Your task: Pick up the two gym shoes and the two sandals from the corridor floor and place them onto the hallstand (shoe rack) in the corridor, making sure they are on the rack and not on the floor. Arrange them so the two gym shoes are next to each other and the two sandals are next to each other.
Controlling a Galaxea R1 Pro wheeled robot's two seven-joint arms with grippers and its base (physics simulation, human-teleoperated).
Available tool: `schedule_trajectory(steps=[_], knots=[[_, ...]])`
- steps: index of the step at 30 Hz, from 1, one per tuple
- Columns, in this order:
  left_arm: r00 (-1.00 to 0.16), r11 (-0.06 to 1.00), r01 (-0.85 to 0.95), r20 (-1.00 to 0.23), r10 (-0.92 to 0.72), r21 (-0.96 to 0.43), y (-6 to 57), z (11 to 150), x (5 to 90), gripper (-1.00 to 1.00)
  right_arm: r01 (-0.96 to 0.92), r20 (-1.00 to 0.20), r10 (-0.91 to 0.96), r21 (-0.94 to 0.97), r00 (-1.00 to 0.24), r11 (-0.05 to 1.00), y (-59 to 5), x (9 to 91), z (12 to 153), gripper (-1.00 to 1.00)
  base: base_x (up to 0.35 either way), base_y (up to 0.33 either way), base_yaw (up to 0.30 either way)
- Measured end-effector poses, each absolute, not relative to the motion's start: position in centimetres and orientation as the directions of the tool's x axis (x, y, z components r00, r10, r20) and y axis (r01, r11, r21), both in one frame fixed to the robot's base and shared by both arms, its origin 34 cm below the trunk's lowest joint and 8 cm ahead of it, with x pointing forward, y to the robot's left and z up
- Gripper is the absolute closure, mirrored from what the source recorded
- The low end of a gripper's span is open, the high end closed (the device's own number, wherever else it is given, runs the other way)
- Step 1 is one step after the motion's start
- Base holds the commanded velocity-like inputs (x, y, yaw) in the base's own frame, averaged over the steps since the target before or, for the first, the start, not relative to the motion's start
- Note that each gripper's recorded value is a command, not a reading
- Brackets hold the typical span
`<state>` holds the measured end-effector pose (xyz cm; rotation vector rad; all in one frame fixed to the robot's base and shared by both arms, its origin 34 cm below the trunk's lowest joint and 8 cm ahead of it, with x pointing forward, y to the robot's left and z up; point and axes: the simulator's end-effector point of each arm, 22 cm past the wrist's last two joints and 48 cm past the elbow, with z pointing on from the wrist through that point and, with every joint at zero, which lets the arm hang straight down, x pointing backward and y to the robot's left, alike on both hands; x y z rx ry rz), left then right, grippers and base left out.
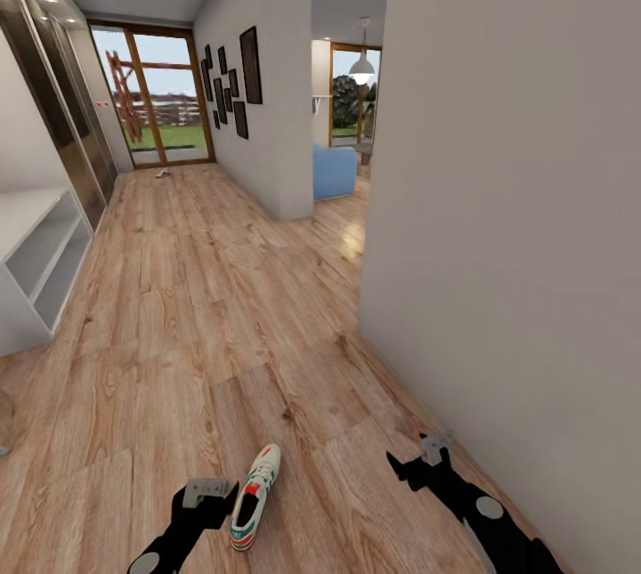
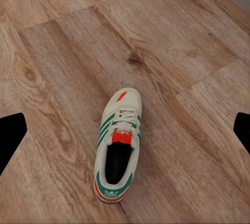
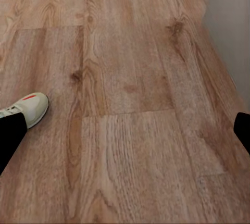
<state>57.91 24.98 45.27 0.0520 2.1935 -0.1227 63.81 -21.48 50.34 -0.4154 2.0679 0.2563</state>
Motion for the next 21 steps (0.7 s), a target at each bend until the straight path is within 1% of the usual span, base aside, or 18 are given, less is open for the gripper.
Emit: schedule_trajectory(steps=[9,14,21], knots=[[-0.591,0.994,0.09,-0.807,0.004,-0.062,25.0,44.9,57.6,-1.0,-0.373,-0.843,-0.167,0.042,-0.511,0.927,-20.0,66.7,53.2,-1.0,0.0,0.0,0.0],[-0.593,0.993,0.097,-0.805,0.007,-0.062,24.8,44.8,57.5,-1.0,-0.389,-0.863,-0.162,0.043,-0.478,0.92,-17.5,69.4,56.8,-1.0,0.0,0.0,0.0],[-0.596,0.992,0.105,-0.803,0.01,-0.065,24.7,44.7,57.4,-1.0,-0.429,-0.881,-0.172,0.038,-0.441,0.903,-15.0,70.5,59.3,-1.0,0.0,0.0,0.0]])
